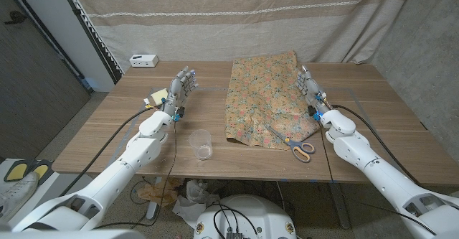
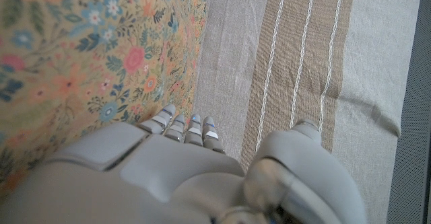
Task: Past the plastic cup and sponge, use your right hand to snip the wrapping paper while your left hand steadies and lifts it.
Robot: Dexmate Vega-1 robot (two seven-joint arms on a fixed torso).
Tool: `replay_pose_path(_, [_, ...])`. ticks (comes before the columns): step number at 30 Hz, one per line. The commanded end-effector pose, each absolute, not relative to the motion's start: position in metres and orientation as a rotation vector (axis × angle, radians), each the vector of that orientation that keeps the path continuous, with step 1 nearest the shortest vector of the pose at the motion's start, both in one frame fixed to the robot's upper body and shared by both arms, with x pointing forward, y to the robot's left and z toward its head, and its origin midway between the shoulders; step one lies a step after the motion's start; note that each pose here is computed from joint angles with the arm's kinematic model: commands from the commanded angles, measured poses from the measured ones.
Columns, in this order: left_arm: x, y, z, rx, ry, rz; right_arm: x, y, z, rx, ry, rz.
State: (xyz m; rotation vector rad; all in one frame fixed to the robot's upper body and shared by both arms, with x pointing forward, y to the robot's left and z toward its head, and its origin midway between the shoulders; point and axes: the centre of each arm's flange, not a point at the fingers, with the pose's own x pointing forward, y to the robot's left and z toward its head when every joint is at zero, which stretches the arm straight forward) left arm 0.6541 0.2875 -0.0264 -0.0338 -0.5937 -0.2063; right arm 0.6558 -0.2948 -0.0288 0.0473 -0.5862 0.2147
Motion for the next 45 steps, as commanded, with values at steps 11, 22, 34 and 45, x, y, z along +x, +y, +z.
replay_pose_path(11, [0.652, 0.287, -0.024, -0.018, -0.599, -0.19, 0.656, -0.3, -0.023, -0.014, -0.585, 0.213])
replay_pose_path(22, [0.655, 0.292, -0.029, -0.018, -0.597, -0.19, 0.649, -0.296, -0.019, -0.061, -0.587, 0.216])
replay_pose_path(34, [0.646, 0.295, -0.028, 0.017, -0.622, -0.188, 0.638, -0.286, -0.017, -0.154, -0.558, 0.197])
replay_pose_path(45, [0.641, 0.297, -0.03, 0.054, -0.624, -0.151, 0.623, -0.282, -0.02, -0.206, -0.591, 0.105])
